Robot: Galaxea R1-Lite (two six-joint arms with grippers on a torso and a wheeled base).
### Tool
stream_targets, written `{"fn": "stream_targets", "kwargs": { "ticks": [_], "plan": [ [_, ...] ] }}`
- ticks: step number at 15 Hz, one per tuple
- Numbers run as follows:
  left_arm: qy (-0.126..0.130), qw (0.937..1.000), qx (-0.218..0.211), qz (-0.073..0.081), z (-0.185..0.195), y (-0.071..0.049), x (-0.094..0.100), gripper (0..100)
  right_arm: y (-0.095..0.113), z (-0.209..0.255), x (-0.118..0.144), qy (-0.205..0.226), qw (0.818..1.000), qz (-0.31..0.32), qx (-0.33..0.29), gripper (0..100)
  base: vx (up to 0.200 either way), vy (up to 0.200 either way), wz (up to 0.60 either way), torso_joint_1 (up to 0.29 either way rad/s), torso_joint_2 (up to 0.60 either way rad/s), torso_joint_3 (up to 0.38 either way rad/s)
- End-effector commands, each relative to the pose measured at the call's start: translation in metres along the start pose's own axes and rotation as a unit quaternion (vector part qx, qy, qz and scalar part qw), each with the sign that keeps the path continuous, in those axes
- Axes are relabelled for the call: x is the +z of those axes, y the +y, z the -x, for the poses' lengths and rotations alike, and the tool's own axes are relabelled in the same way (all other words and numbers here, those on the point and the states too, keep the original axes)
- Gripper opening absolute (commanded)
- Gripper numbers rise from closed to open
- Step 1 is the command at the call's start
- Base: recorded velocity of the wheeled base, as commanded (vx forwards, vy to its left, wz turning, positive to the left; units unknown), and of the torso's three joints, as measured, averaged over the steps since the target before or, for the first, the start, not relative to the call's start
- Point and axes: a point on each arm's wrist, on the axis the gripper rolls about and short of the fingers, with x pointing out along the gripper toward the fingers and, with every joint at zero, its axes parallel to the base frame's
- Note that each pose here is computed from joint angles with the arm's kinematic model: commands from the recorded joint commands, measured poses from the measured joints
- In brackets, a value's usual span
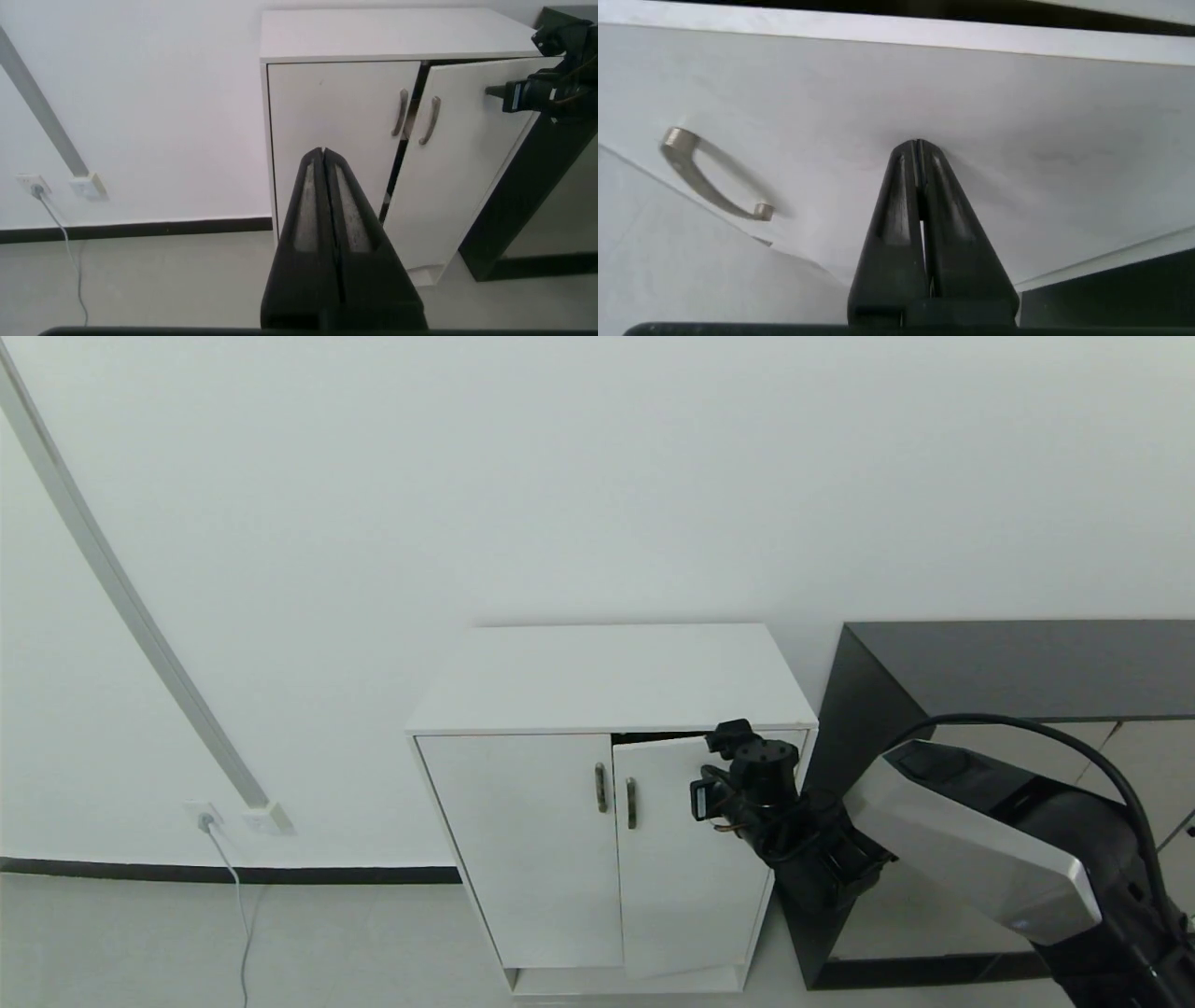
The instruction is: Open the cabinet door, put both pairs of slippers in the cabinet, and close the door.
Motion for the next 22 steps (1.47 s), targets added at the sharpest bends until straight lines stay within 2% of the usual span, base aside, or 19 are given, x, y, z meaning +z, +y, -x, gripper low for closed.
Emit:
{"fn": "stream_targets", "kwargs": {
  "ticks": [1,14,18,22],
  "plan": [
    [0.000,1.0000,0.000,0.000,0.000,0.000,0.000,0,-0.002,-0.004,-0.003,0.000,1.000,0.000,-0.003,0,0.000,0.000,0.00,0.000,0.00,0.000],
    [0.000,1.0000,0.000,0.000,0.000,0.000,0.000,0,-0.007,-0.020,-0.006,-0.016,1.000,-0.005,-0.011,0,0.000,0.000,0.00,0.000,0.00,0.000],
    [0.000,1.0000,0.000,0.000,0.000,0.000,0.000,0,-0.006,-0.016,-0.004,-0.015,1.000,-0.005,-0.011,0,0.000,0.000,0.00,0.000,0.00,0.000],
    [0.000,1.0000,0.000,0.000,0.000,0.000,0.000,0,-0.010,0.005,0.009,-0.024,1.000,-0.007,-0.014,0,0.000,0.000,0.00,0.000,0.00,0.000]
  ]
}}
